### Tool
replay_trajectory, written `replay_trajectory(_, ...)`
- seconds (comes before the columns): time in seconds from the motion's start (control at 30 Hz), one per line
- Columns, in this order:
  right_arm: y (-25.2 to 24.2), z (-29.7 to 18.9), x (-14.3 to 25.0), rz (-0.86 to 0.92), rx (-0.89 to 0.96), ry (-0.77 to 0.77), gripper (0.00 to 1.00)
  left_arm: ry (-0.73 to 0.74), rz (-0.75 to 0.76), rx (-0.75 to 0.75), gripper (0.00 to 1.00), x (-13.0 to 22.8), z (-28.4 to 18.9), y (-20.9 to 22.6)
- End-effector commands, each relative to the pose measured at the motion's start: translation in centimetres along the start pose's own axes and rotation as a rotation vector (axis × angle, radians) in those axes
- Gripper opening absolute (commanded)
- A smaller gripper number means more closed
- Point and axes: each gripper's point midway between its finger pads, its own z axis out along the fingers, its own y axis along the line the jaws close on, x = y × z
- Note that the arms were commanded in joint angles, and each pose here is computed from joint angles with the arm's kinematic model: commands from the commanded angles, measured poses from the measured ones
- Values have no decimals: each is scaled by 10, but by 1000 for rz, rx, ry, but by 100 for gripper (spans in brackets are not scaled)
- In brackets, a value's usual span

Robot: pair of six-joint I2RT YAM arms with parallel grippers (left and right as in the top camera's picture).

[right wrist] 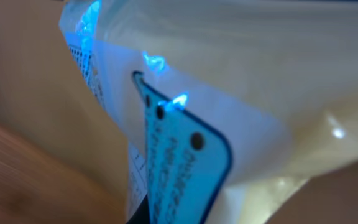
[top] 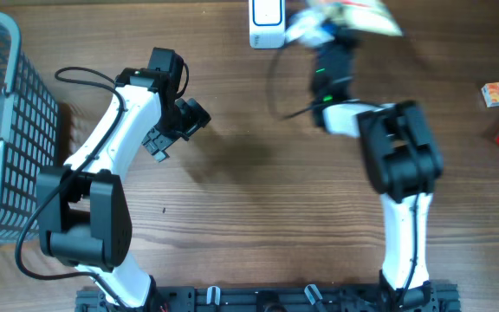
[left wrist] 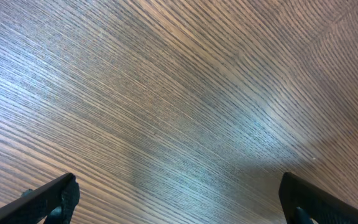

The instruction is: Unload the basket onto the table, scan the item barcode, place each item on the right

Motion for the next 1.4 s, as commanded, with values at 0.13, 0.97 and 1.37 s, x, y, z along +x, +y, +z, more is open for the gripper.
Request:
replay_trajectory(0.13,-84,25,272,24,255,808,4,-15,16,8,100,-3,-4,-2)
replay_trajectory(0.97,-22,13,221,270,168,711,100,-15,16,7,100,-3,-4,-2)
replay_trajectory(1.37,16,-20,91,733,-514,550,100,-15,16,7,100,-3,-4,-2)
